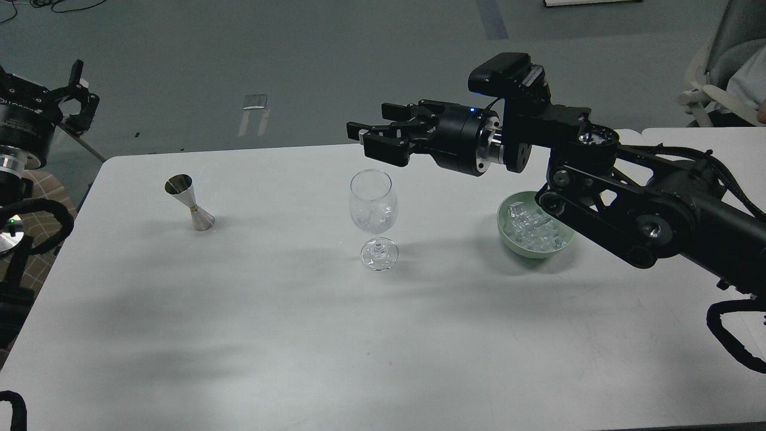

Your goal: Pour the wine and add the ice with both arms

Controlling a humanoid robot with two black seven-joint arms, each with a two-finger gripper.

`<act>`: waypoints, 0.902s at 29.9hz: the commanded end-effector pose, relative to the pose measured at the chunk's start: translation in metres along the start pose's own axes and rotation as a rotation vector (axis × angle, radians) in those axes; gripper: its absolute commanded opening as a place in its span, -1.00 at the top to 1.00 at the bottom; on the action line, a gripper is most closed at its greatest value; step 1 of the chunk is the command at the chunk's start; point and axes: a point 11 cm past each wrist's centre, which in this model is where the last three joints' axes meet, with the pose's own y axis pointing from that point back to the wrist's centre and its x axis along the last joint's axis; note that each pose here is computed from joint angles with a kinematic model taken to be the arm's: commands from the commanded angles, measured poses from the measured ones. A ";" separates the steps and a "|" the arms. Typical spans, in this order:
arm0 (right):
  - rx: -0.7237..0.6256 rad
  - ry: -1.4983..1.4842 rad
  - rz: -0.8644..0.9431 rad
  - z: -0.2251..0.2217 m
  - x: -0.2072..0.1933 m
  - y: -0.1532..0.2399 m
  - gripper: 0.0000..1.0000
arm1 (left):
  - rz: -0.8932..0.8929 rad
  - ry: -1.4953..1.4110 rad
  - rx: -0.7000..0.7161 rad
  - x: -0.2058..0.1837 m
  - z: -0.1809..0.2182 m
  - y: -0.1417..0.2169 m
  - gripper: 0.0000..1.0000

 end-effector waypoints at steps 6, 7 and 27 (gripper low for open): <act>-0.082 -0.243 0.283 0.047 0.065 0.033 -1.00 | -0.004 -0.005 0.035 0.000 -0.009 0.001 -0.96; -0.088 -0.293 0.310 0.055 0.069 0.037 -1.00 | 0.001 -0.005 0.038 0.001 -0.010 0.001 -0.96; 0.045 -1.340 0.904 0.170 0.097 0.126 -1.00 | 0.010 0.061 0.098 -0.012 -0.060 -0.004 -0.95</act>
